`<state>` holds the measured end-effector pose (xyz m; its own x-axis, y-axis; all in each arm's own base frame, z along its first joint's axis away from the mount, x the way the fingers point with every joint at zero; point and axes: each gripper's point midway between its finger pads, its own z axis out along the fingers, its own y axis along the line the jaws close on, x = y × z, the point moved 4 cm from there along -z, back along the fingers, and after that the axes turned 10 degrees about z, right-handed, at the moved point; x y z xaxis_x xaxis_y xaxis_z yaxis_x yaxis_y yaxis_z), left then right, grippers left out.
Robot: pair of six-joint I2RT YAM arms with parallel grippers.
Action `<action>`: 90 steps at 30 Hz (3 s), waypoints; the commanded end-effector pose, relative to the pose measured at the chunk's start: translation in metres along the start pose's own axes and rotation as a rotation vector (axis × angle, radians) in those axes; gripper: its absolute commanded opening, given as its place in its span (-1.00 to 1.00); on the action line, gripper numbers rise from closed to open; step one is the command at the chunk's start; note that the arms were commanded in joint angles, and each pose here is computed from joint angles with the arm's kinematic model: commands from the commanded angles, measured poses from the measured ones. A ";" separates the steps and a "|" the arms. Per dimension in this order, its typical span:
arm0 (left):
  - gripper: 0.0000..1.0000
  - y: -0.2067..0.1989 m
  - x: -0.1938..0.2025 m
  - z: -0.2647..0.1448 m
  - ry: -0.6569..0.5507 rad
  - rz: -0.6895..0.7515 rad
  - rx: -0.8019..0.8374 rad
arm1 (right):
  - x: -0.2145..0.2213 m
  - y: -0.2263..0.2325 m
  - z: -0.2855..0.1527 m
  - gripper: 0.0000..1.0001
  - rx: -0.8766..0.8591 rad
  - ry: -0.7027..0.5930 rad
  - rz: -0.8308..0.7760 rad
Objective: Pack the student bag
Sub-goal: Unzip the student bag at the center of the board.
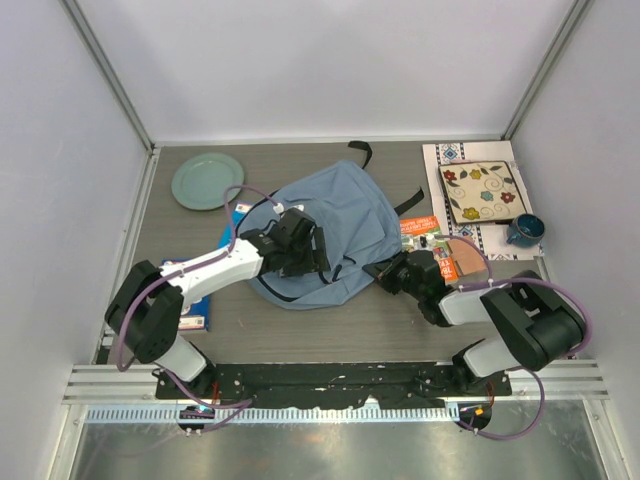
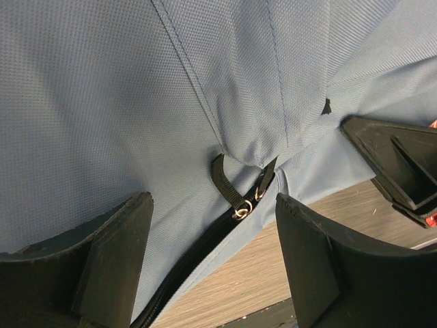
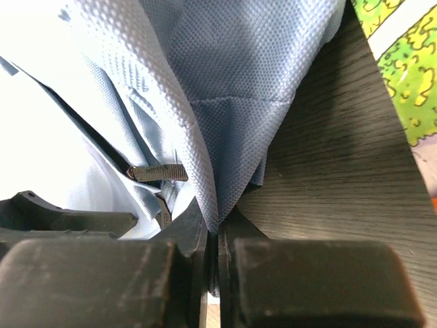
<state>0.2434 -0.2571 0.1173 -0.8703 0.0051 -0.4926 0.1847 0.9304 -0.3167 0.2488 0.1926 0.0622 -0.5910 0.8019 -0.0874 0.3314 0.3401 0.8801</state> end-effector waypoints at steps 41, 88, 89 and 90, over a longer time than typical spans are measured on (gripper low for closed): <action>-1.00 -0.012 0.021 0.066 -0.021 -0.178 -0.012 | 0.004 0.026 -0.033 -0.98 -0.173 -0.020 -0.143; -1.00 -0.007 -0.020 -0.030 -0.249 -0.031 -0.033 | -0.046 0.031 -0.036 0.47 0.117 0.098 -0.200; -1.00 -0.008 -0.022 -0.030 -0.254 -0.029 -0.030 | -0.043 0.027 -0.041 0.47 0.137 0.107 -0.188; -1.00 -0.009 -0.023 -0.030 -0.255 -0.027 -0.025 | -0.040 0.024 -0.050 0.47 0.137 0.110 -0.178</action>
<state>0.2363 -0.2392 0.1346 -0.7717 -0.0823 -0.6306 0.1140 0.9576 -0.2645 0.2734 0.1528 0.1082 -0.7013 0.6837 -0.2017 0.2787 0.5235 0.8051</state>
